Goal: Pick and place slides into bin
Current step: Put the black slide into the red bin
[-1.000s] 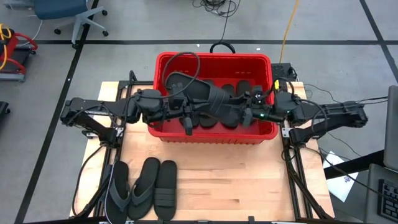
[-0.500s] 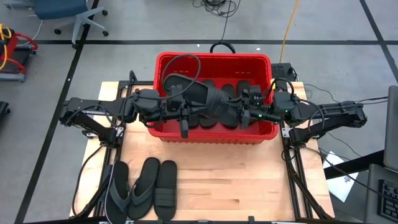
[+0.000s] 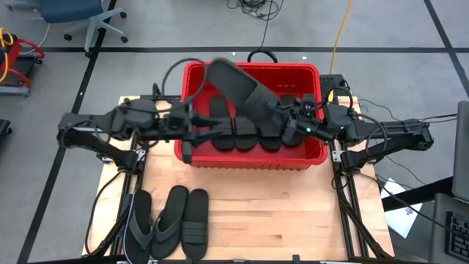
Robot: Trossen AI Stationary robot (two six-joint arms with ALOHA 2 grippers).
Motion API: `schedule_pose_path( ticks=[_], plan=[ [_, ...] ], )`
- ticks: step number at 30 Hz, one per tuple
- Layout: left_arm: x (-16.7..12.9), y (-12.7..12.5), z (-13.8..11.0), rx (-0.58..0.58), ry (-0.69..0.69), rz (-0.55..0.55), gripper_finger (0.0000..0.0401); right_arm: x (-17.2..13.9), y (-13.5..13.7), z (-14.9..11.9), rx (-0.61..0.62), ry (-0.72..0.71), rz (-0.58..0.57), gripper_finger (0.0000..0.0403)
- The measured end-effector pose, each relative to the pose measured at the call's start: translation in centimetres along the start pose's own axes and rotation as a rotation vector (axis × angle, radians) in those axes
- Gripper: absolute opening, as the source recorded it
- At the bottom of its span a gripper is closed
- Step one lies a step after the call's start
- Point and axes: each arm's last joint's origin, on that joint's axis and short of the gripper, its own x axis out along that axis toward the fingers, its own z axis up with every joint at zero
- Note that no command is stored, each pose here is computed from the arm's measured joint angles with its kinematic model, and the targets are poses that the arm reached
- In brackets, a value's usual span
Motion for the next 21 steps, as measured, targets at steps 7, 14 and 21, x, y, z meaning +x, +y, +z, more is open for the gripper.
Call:
schedule_pose_path(
  ticks=[7,14,21],
  plan=[
    [-5.2,-0.7,1.0,-0.104,0.033,-0.065,0.0194,-0.1,-1.1,-0.7,0.05,-0.078,-0.215,0.0002],
    [-8.9,-1.0,0.9,-0.097,0.102,-0.12,0.0202,-1.9,-3.8,-4.0,0.131,-0.11,-0.415,0.0001],
    [-9.4,-0.7,0.8,-0.039,0.115,-0.085,0.0202,-4.2,-6.7,-6.6,0.208,-0.113,-0.523,0.0001]
  ],
)
